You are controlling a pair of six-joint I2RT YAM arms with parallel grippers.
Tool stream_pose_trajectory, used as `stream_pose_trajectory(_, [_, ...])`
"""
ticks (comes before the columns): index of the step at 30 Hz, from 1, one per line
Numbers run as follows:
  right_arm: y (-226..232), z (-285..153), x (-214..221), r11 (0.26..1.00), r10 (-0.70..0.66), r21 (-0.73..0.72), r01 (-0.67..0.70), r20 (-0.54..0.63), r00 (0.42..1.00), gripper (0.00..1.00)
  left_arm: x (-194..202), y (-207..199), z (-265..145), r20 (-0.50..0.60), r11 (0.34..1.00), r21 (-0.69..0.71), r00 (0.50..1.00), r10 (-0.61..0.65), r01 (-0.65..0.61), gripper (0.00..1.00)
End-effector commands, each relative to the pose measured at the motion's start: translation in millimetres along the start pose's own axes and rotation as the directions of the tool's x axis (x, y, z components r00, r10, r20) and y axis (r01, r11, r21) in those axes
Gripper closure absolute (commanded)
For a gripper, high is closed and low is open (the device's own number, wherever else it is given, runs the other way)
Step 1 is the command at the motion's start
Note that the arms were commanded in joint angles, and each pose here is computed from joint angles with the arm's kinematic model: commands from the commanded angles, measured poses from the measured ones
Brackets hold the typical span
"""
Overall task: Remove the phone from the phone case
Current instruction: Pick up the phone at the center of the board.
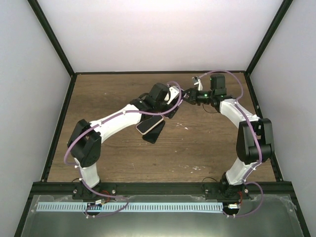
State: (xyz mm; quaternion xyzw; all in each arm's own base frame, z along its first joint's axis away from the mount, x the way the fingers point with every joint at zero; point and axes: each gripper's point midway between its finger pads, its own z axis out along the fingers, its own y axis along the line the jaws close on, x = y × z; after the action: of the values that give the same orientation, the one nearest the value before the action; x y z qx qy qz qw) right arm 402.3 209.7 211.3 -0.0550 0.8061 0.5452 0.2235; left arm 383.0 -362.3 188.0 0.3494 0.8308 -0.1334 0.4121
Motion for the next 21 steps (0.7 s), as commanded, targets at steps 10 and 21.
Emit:
stream_pose_trajectory(10, [55, -28, -20, 0.948, -0.281, -0.148, 0.281, 0.021, 0.959, 0.99, -21, 3, -77, 0.078, 0.956, 0.284, 0.992, -0.103, 0.077, 0.0])
stream_pose_trajectory(21, [131, -69, 11, 0.688, -0.577, -0.499, 0.526, 0.064, 0.815, 0.99, 10, 1, -139, 0.032, 0.812, 0.569, 0.984, -0.177, 0.127, 0.0])
